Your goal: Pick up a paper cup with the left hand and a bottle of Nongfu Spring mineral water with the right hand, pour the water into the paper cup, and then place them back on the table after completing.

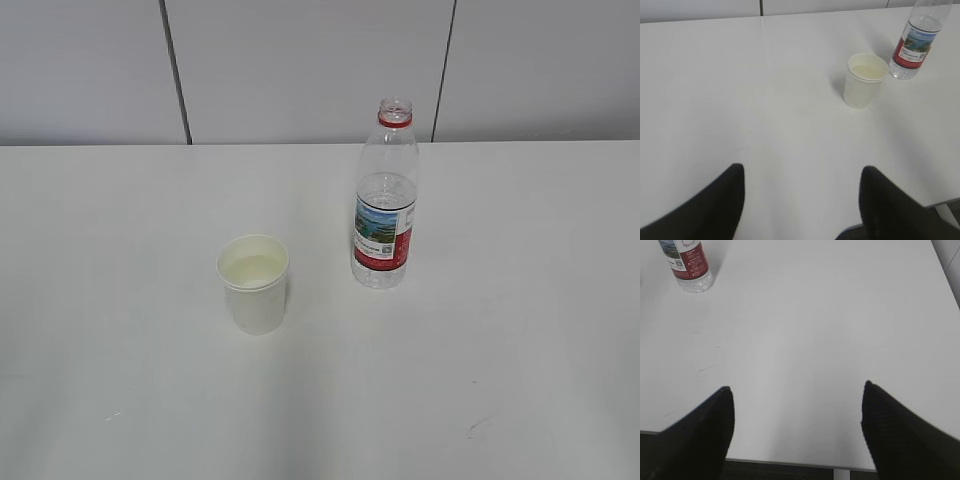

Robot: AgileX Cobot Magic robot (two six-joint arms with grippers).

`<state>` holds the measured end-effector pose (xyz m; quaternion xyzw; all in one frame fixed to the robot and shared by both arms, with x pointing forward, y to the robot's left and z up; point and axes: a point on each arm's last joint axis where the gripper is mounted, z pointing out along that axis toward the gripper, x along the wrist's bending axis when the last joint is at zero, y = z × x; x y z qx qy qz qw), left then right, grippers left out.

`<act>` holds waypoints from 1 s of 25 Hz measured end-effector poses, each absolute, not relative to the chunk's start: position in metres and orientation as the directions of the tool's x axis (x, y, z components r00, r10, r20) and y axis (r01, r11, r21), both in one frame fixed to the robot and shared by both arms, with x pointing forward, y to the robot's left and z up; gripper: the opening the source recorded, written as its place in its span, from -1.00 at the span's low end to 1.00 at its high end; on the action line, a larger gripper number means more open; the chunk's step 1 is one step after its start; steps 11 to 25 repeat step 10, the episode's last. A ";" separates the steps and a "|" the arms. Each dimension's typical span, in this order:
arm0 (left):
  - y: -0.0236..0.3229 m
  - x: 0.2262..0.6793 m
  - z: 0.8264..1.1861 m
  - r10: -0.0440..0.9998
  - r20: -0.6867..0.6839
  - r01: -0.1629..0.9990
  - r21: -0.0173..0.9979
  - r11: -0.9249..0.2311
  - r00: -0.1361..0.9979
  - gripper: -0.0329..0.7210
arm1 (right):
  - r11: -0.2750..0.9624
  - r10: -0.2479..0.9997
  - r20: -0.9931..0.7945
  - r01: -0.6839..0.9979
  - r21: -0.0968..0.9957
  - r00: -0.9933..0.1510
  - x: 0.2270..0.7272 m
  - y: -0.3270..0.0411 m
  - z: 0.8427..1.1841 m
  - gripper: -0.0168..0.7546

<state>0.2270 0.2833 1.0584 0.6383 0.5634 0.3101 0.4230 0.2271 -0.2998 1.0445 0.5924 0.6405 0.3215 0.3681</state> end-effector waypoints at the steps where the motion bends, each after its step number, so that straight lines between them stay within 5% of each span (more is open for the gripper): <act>1: 0.283 0.227 1.058 0.982 -0.081 0.457 0.889 -0.007 0.173 0.28 | 0.091 0.996 -0.090 0.522 0.848 -0.027 0.227 -0.300 1.045 0.57; 25: 0.283 0.227 1.058 0.982 -0.081 0.457 0.889 -0.007 0.173 0.27 | 0.093 0.995 -0.094 0.522 0.848 -0.025 0.227 -0.300 1.045 0.57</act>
